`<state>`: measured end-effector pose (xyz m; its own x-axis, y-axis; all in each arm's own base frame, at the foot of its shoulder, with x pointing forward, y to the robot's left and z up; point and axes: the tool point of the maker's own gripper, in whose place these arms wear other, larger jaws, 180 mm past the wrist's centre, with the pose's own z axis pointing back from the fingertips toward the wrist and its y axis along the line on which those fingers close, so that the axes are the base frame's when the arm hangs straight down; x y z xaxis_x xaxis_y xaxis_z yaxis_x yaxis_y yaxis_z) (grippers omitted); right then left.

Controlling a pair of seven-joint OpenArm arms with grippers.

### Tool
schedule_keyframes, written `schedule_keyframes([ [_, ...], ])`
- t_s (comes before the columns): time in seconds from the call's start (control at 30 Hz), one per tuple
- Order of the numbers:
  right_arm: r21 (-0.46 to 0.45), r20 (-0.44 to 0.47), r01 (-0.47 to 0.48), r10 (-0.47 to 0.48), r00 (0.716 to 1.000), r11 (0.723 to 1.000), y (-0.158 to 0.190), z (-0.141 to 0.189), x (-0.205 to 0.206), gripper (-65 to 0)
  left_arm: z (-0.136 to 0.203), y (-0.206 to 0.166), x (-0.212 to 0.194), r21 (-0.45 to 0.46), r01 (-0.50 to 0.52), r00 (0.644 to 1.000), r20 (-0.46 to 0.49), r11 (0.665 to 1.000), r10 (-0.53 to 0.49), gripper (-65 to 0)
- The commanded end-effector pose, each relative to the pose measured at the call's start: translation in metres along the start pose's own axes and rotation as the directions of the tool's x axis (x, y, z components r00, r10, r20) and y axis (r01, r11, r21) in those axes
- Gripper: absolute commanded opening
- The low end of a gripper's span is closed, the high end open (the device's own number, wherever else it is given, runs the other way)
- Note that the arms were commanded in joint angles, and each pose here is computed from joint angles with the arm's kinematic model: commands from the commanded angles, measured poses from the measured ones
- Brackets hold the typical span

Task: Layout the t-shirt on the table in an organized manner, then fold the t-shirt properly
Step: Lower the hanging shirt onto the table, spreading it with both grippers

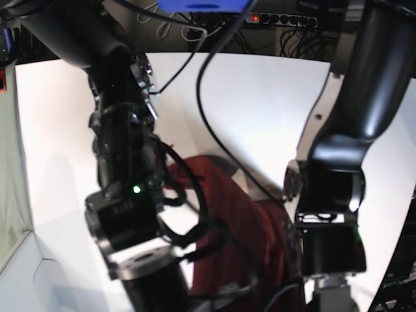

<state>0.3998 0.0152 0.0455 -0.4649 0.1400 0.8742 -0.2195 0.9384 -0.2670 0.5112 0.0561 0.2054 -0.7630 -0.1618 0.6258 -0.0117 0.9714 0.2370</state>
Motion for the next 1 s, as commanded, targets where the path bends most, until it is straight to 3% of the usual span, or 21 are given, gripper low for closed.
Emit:
schedule_keyframes([
  [0.0,-0.036,0.060,0.003,0.000,0.998,0.999,-0.013,-0.001,0.018,-65.0,-0.011,-0.008,0.026,-0.008,-0.017,0.998,0.067,1.000,0.018,-64.8],
  [0.2,-0.206,-0.022,0.045,-0.051,0.998,0.977,-0.074,0.013,-0.017,-65.0,-0.004,-0.047,-0.016,-0.084,-0.039,0.999,-0.037,0.996,0.036,-64.8],
  [0.37,-0.304,-0.153,0.060,-0.111,0.982,0.951,-0.100,0.044,-0.075,-65.0,0.027,-0.120,-0.053,-0.257,-0.016,0.993,-0.113,0.966,-0.014,-64.8],
  [0.53,-0.346,-0.211,0.053,-0.133,0.968,0.937,-0.101,0.087,-0.123,-65.0,0.083,-0.192,-0.088,-0.393,-0.144,0.974,-0.219,0.908,0.059,-64.8],
  [0.73,-0.346,-0.267,0.044,-0.143,0.953,0.937,-0.088,0.124,-0.155,-65.0,0.133,-0.239,-0.119,-0.457,-0.262,0.941,-0.317,0.850,0.119,-64.8],
  [0.97,-0.438,-0.348,-0.011,-0.159,0.924,0.899,-0.118,0.161,-0.181,-65.0,0.150,-0.241,-0.141,-0.373,-0.235,0.952,-0.274,0.897,0.136,-64.6],
])
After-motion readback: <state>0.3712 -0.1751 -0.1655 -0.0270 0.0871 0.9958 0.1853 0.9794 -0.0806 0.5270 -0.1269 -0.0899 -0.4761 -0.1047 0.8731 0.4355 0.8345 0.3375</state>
